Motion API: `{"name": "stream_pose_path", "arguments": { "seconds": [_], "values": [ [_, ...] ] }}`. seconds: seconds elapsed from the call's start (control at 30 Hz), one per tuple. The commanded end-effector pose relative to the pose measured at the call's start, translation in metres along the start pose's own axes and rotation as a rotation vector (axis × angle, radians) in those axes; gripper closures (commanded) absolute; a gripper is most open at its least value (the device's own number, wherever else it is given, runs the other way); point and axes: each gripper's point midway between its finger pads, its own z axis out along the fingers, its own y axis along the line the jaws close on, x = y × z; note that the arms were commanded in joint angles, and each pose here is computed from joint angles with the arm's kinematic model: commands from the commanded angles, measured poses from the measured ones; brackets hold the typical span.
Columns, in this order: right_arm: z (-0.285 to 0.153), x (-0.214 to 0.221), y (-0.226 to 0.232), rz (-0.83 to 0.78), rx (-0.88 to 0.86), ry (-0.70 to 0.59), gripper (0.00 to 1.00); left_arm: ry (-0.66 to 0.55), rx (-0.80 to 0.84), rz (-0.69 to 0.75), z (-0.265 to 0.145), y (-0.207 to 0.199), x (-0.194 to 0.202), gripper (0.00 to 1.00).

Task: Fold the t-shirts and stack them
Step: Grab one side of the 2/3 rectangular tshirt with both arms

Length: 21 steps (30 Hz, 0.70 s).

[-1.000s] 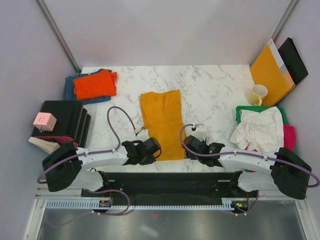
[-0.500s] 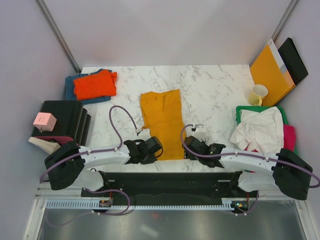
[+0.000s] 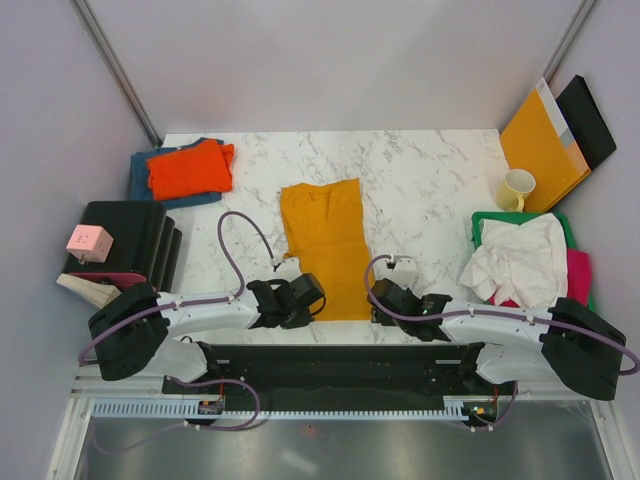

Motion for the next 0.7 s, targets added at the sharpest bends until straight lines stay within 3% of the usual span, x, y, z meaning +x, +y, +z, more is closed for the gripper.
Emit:
{"name": "stream_pose_path", "arguments": {
  "seconds": [0.0, 0.2, 0.27, 0.37, 0.67],
  "values": [
    [0.005, 0.037, -0.019, -0.006, 0.044, 0.123, 0.61, 0.031, -0.043, 0.026, -0.001, 0.016, 0.012, 0.98],
    [0.001, 0.06, -0.024, 0.013, 0.036, 0.192, 0.87, 0.023, -0.035, 0.02, -0.005, 0.017, 0.012, 0.98],
    [-0.002, 0.065, -0.023, 0.028, 0.023, 0.204, 1.0, 0.019, -0.031, 0.02, -0.007, 0.017, 0.011, 0.98],
    [-0.009, 0.067, -0.021, 0.028, -0.003, 0.197, 1.0, 0.011, -0.021, 0.021, -0.011, 0.016, 0.009, 0.98],
    [-0.046, 0.014, 0.011, -0.017, -0.049, -0.009, 1.0, -0.116, 0.053, 0.104, -0.06, -0.015, -0.014, 0.98]
  ]
}}
